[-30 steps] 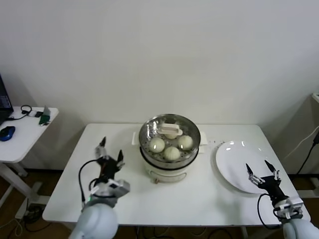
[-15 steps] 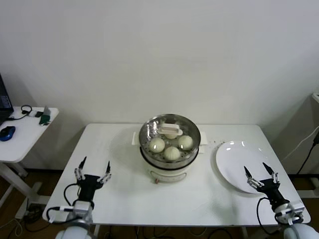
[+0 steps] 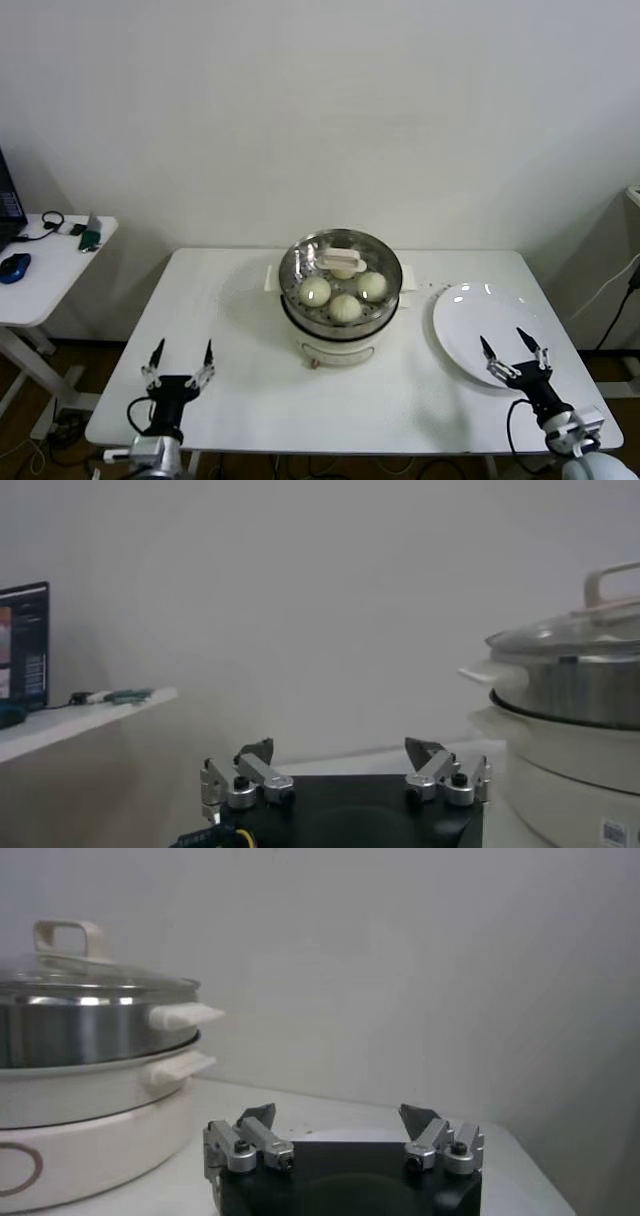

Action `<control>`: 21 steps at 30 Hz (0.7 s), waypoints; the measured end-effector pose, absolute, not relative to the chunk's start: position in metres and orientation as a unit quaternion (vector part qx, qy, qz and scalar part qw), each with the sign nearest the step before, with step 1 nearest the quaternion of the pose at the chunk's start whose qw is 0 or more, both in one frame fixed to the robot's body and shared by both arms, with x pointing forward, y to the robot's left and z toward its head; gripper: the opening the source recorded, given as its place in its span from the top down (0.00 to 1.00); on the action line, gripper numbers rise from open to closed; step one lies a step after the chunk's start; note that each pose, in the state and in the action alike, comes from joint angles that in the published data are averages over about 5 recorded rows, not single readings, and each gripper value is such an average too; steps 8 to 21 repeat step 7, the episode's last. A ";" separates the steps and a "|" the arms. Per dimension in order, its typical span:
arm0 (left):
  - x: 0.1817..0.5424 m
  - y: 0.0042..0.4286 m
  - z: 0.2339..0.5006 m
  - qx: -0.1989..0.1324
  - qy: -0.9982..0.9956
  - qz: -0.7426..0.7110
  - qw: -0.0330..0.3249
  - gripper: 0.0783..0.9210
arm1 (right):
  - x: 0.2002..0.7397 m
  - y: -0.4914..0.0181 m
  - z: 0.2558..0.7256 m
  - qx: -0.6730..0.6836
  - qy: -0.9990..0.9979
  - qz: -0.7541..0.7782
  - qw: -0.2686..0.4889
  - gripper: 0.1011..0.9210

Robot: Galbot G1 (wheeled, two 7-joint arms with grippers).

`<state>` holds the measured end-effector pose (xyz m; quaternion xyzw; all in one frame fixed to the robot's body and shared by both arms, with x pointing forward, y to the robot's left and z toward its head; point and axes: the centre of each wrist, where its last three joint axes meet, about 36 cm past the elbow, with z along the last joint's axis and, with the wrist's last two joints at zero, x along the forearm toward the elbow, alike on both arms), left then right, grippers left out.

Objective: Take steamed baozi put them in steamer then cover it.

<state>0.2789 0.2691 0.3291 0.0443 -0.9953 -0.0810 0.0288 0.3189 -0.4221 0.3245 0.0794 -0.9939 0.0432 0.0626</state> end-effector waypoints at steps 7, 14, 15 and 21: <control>0.275 0.271 0.322 0.047 -0.996 -0.075 0.022 0.12 | 0.321 -0.418 0.322 0.084 -0.994 0.039 0.062 0.12; 0.275 0.271 0.322 0.047 -0.996 -0.075 0.022 0.12 | 0.321 -0.418 0.322 0.084 -0.994 0.039 0.062 0.12; 0.275 0.271 0.322 0.047 -0.996 -0.075 0.022 0.12 | 0.321 -0.418 0.322 0.084 -0.994 0.039 0.062 0.12; 0.275 0.271 0.322 0.047 -0.996 -0.075 0.022 0.12 | 0.321 -0.418 0.322 0.084 -0.994 0.039 0.062 0.12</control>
